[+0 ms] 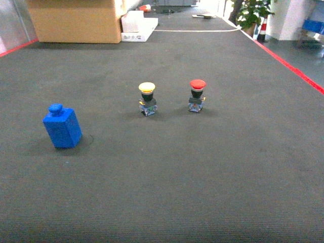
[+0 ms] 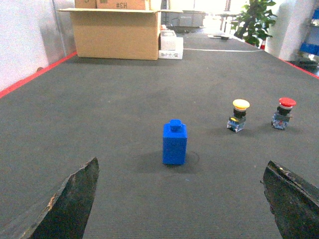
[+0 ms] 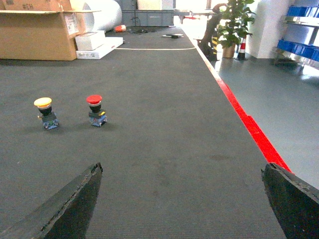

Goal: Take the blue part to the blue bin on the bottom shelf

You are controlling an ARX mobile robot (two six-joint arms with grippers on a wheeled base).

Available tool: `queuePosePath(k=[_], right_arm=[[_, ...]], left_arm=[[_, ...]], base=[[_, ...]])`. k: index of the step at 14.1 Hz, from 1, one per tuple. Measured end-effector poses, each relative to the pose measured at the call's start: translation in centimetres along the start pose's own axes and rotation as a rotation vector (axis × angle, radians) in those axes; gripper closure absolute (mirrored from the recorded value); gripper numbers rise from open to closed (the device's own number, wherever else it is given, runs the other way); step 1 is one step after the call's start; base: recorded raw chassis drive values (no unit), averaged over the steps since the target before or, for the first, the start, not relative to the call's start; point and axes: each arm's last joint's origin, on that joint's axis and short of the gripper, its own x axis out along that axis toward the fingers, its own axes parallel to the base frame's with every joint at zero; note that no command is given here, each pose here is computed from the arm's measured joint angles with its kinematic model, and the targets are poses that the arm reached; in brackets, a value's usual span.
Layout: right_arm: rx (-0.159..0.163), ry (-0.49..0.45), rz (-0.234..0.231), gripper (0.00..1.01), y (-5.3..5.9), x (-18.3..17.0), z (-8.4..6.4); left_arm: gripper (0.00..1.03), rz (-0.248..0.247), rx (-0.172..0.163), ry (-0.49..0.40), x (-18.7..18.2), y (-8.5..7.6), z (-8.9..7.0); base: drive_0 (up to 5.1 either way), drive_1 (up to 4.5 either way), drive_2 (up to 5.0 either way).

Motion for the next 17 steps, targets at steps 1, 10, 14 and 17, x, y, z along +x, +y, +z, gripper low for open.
queuePosePath(k=[1, 10, 14, 17], right_arm=[[0.0, 0.0, 0.0, 0.03, 0.0, 0.0, 0.0], [0.0, -0.001, 0.0, 0.03, 0.0, 0.0, 0.0], [0.0, 0.0, 0.0, 0.03, 0.0, 0.0, 0.0], [0.0, 0.0, 0.0, 0.03, 0.0, 0.0, 0.0]], left_arm=[[0.05, 0.0, 0.0, 0.0, 0.0, 0.0, 0.0], [0.05, 0.296, -0.013, 0.095, 1.6, -0.4, 0.2], [0.05, 0.195, -0.016, 0.079, 8.1, -1.7, 2.2], [0.05, 0.144, -0.019, 0.142, 14.0, -2.0, 0.3]], base=[[0.0, 0.0, 0.0], [0.0, 0.0, 0.0], [0.0, 0.0, 0.0], [0.0, 0.0, 0.0]])
